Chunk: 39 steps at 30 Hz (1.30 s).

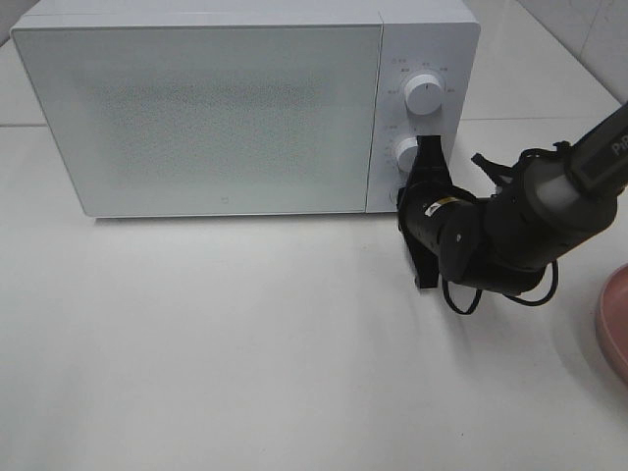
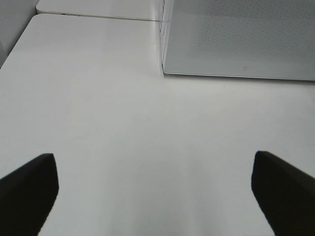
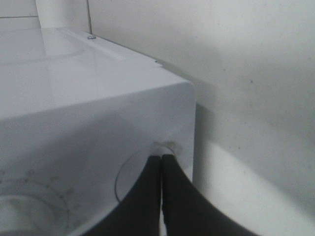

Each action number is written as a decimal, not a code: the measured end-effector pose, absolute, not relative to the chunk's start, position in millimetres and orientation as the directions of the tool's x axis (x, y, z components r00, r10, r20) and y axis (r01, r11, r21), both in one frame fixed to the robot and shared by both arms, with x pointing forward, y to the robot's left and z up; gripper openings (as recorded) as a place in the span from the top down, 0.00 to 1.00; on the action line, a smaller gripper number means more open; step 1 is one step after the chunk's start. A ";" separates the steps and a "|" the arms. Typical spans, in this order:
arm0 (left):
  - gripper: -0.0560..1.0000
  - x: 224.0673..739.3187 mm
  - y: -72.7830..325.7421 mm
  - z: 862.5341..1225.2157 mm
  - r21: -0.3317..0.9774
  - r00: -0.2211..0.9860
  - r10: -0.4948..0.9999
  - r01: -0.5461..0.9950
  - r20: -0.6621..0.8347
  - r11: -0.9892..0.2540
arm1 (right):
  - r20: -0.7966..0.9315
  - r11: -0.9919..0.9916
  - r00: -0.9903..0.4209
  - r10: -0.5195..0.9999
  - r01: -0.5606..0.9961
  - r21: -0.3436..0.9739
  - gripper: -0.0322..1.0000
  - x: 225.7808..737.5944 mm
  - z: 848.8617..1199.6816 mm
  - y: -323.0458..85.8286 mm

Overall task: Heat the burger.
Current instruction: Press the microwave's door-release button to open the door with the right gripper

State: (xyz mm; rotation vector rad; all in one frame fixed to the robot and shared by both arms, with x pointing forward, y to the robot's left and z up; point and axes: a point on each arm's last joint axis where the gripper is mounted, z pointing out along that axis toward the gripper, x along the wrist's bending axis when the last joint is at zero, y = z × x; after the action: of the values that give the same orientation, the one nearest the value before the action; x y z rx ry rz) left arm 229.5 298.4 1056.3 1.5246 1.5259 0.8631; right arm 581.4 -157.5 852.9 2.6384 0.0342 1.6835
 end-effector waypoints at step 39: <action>0.01 229.5 298.4 1056.3 0.890 0.041 0.997 0.454 -0.069 0.043 | 0.924 -0.999 0.383 -0.026 -0.028 -0.016 0.94 582.9 856.8 -154.0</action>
State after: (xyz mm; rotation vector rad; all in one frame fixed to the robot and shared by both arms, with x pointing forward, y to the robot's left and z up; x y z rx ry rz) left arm 229.5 298.4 1056.3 1.5246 1.5259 0.8631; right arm 582.9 -154.0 856.8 2.6107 -0.0509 1.7436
